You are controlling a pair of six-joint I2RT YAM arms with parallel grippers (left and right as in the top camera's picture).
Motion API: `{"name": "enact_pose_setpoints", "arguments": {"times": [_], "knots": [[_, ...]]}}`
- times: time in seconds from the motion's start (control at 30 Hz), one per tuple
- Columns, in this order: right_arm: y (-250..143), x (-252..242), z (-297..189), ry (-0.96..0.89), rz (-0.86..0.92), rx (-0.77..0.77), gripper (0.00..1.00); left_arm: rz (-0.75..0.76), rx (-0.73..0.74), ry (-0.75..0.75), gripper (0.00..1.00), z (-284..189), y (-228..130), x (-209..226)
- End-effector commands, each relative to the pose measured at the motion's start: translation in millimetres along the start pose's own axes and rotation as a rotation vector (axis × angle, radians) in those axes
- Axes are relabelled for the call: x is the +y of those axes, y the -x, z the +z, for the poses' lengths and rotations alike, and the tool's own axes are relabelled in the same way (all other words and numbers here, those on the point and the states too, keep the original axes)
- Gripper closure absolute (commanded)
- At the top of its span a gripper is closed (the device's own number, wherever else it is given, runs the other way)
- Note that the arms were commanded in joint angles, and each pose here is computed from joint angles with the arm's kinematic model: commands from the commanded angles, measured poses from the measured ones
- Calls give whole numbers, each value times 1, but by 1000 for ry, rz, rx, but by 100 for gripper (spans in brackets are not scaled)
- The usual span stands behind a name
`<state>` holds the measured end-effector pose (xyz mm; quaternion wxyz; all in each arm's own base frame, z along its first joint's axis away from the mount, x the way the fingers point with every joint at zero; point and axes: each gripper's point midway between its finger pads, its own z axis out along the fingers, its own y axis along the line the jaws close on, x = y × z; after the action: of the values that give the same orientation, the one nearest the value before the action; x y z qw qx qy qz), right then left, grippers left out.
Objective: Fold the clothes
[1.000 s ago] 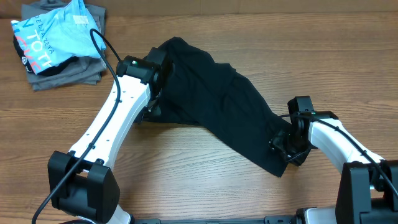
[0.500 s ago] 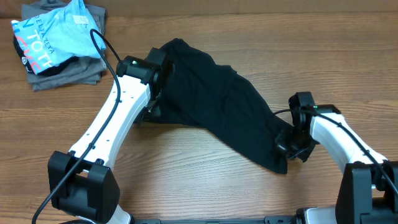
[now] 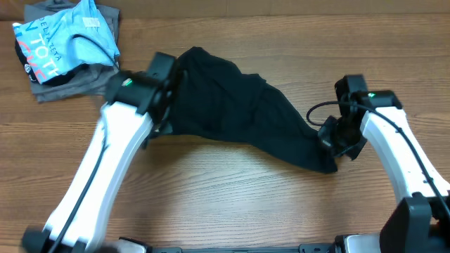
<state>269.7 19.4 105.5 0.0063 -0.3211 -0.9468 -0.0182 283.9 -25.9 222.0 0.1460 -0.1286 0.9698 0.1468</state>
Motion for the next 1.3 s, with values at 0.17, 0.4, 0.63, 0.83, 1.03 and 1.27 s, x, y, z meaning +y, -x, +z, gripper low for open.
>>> {"name": "enact_pose_setpoints", "arguments": {"times": [0.17, 0.4, 0.63, 0.83, 1.03, 1.27], "knots": [[20, 19, -113, 195, -22, -261, 90, -202, -361, -198, 96, -106, -11, 66], [31, 30, -151, 303, -26, -389, 85, -291, -538, -310, 96, -145, -16, 88], [66, 60, -155, 379, -29, -480, 81, -273, -552, -288, 96, -137, 14, 70], [79, 78, -125, 355, -83, -419, 62, -178, -373, -181, 96, -81, 36, 29], [24, 74, -94, 341, -278, -138, 48, -97, -136, -38, 96, -14, 33, -1], [-44, 55, -71, 262, -411, 119, 48, -82, -58, 15, 96, 12, 31, -12]]}}
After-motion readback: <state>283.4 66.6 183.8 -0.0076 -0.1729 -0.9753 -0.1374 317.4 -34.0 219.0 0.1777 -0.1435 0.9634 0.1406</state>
